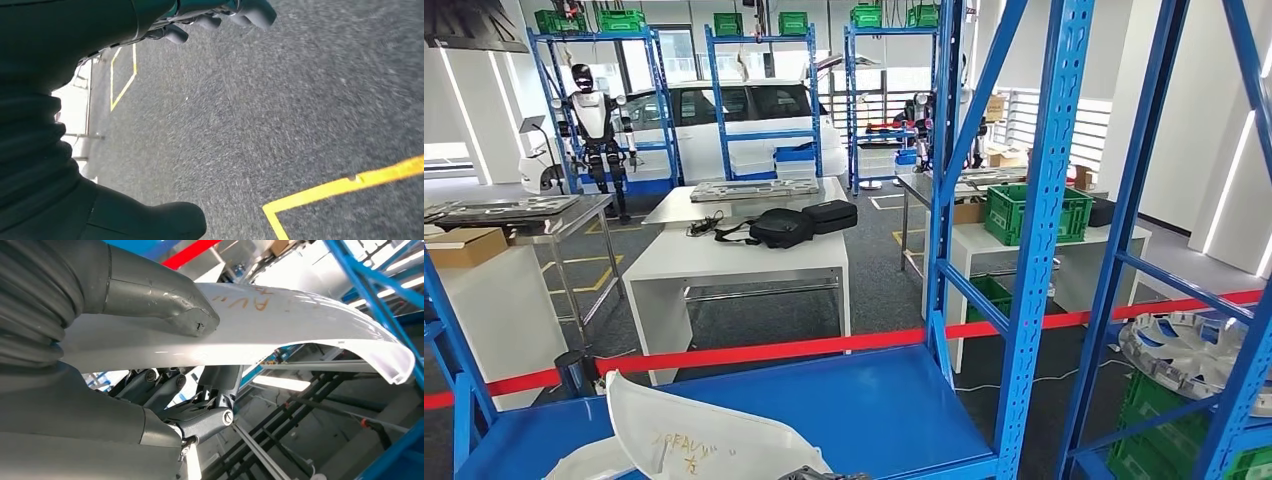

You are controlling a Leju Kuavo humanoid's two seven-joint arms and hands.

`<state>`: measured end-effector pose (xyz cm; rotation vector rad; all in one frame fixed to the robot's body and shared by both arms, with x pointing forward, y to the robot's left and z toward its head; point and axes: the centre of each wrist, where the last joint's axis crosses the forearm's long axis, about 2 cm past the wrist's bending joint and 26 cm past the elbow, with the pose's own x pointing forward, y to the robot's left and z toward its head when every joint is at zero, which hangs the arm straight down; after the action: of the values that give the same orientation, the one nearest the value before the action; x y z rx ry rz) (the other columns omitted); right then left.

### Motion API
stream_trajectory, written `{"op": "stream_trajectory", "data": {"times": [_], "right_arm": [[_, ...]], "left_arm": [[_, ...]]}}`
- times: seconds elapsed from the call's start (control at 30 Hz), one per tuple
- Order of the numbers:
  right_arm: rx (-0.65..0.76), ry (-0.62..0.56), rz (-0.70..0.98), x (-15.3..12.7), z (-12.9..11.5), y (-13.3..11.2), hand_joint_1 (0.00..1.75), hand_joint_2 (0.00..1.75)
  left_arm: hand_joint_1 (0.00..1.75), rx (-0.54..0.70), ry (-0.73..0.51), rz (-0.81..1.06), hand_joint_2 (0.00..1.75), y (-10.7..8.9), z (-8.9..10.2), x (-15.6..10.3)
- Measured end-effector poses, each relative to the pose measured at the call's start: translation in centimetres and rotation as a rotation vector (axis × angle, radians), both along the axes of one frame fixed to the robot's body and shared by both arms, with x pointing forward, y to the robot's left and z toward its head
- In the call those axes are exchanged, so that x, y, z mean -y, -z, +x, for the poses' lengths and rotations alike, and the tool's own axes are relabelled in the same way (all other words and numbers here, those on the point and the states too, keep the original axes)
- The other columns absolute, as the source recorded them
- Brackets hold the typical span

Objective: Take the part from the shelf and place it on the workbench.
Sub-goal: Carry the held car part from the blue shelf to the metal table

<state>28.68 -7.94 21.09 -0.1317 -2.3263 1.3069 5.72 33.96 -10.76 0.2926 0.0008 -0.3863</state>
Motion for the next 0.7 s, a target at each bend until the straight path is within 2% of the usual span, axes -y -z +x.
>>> {"op": "stream_trajectory", "data": {"times": [0.27,0.5,0.7], "right_arm": [[-0.022,-0.019,0.037,-0.9,0.5,0.0,1.75,1.75],[-0.053,-0.005,0.028,-1.1,0.8,0.4,1.75,1.75],[-0.040,-0.007,0.031,-1.4,1.2,-0.2,1.75,1.75]], "left_arm": [[0.00,0.007,0.003,0.039,1.75,-0.1,-0.1,-1.2],[0.00,-0.063,-0.008,0.070,1.75,-0.1,-0.7,-1.7],[0.00,-0.073,-0.009,0.065,1.75,0.0,-0.9,-1.5]]}}
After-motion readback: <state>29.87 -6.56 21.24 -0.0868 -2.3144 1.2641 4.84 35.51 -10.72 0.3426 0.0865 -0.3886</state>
